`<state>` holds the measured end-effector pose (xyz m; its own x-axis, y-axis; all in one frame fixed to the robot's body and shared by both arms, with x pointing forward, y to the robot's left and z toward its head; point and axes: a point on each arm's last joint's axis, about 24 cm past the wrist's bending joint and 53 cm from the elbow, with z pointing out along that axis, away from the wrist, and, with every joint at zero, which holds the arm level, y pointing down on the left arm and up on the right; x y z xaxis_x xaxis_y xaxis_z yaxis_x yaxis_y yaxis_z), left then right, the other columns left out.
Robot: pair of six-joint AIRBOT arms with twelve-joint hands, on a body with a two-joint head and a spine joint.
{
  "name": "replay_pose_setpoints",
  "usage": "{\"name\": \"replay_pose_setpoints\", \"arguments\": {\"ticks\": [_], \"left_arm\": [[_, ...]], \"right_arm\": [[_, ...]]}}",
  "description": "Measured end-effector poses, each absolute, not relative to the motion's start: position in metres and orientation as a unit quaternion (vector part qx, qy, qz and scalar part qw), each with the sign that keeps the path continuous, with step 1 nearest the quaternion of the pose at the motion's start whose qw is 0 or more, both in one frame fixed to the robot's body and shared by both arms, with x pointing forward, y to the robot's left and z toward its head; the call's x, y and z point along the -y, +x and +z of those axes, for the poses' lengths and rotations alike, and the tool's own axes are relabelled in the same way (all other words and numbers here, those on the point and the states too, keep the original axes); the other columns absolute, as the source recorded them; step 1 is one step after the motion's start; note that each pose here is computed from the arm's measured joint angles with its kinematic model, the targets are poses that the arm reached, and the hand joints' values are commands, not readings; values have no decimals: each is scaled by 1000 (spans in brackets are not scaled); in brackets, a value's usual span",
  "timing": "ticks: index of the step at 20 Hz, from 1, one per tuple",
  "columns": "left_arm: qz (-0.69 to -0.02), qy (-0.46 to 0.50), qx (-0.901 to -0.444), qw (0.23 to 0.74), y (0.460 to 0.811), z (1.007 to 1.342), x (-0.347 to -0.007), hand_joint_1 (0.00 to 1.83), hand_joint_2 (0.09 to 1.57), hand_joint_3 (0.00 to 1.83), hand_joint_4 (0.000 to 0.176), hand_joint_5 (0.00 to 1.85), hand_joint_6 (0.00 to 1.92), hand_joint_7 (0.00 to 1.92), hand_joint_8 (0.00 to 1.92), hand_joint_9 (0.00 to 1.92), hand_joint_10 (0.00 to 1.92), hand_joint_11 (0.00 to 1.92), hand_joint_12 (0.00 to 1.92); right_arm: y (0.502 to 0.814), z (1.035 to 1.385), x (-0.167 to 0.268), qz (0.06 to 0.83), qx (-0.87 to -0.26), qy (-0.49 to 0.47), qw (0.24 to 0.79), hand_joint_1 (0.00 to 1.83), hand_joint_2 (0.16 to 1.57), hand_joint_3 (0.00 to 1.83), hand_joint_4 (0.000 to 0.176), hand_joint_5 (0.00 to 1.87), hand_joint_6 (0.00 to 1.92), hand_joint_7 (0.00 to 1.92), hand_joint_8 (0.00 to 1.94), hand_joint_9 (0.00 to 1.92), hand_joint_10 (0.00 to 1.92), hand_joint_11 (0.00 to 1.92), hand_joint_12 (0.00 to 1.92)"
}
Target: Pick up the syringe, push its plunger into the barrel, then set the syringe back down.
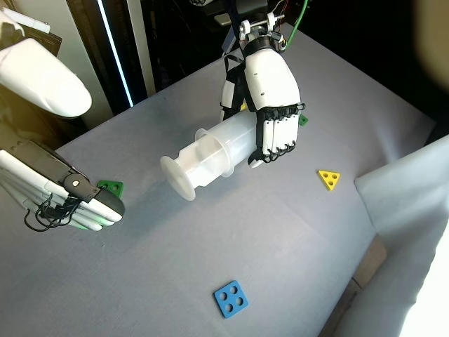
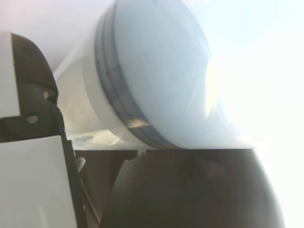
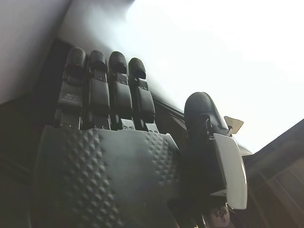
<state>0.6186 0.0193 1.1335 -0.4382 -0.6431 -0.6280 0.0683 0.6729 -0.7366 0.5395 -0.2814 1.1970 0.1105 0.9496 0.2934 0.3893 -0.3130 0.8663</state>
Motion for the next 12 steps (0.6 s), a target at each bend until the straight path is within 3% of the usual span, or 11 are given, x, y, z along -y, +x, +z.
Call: {"name": "replay_pose_setpoints", "arguments": {"ticks": [5,8,12], "left_arm": [[-364,-174,-767,500,619,1145,-12,1337,1233,0,0,756,1195,700,1495,702,1540,524,1464],[-367,-162,-768,499,617,1146,-7,1336,1238,1,0,769,1145,675,1542,685,1569,536,1460],[-368,-160,-769,498,616,1146,-6,1336,1239,0,0,772,1154,679,1534,679,1576,544,1481]], "right_arm": [[533,1179,277,427,-507,689,292,0,1299,0,0,289,3,259,0,185,2,0,432],[531,1169,262,426,-521,689,270,0,1284,0,0,258,1,229,0,159,0,0,335],[532,1163,235,432,-555,664,254,0,1284,0,0,269,4,245,4,173,5,0,387]]}}
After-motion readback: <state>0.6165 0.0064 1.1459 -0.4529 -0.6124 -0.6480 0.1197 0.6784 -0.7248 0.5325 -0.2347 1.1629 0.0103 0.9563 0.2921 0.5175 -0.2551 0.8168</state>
